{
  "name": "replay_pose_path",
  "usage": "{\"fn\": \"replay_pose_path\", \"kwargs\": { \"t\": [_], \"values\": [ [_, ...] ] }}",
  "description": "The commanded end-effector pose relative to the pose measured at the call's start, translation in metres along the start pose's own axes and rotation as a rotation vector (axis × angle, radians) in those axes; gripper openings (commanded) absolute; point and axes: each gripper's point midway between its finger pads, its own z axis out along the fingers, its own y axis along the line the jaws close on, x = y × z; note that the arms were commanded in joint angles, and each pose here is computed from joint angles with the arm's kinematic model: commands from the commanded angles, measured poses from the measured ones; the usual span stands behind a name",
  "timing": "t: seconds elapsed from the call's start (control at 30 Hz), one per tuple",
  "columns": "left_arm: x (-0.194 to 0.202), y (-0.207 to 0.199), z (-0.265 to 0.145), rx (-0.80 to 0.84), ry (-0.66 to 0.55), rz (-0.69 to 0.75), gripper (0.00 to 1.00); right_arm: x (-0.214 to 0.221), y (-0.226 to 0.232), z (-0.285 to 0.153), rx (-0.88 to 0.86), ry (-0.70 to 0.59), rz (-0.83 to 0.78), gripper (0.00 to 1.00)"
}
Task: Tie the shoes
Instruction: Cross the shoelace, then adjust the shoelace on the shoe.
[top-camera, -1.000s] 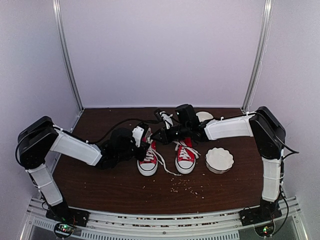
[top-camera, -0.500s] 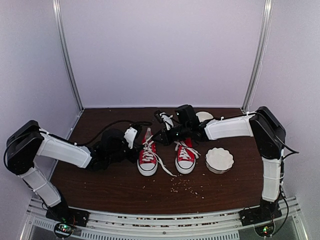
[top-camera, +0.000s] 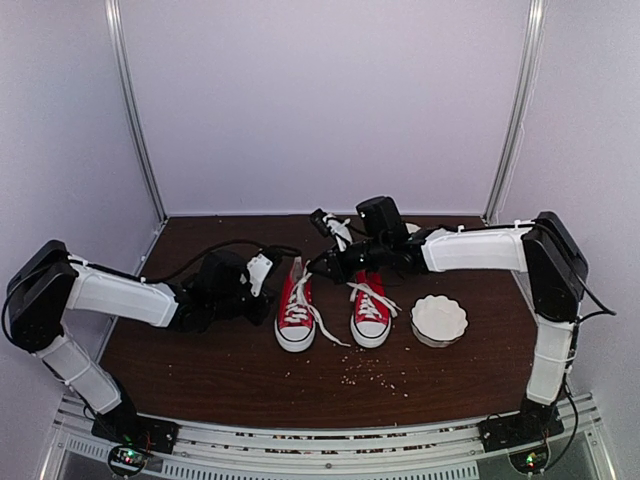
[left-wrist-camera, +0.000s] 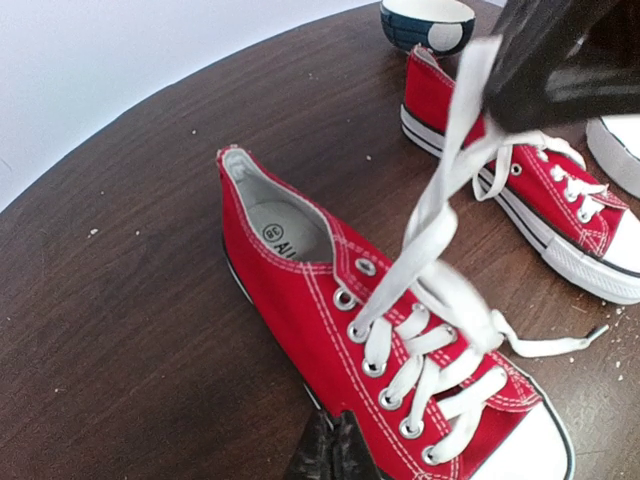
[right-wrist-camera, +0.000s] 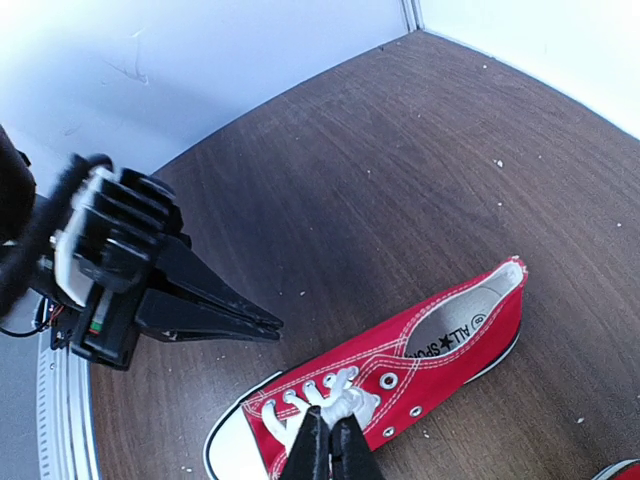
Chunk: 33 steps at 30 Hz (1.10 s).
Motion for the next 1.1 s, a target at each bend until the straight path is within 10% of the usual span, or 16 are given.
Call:
{"fn": "replay_pose_path", "kwargs": {
  "t": [0.0,0.47,1.07],
  "values": [
    [0.001,0.002,0.005,0.027,0.016,-0.005,0.00,-0.031,0.009,-0.017,0.004,-0.044,-0.094,0.00],
    [-0.015,-0.029,-0.012,0.211,-0.004,0.025,0.00,-0.018,0.001,-0.013,0.009,-0.031,-0.097,0.13],
    [-0.010,0.028,-0.012,-0.016,-0.036,-0.025,0.18,0.043,-0.008,0.025,-0.059,0.086,-0.028,0.21]
  ]
}}
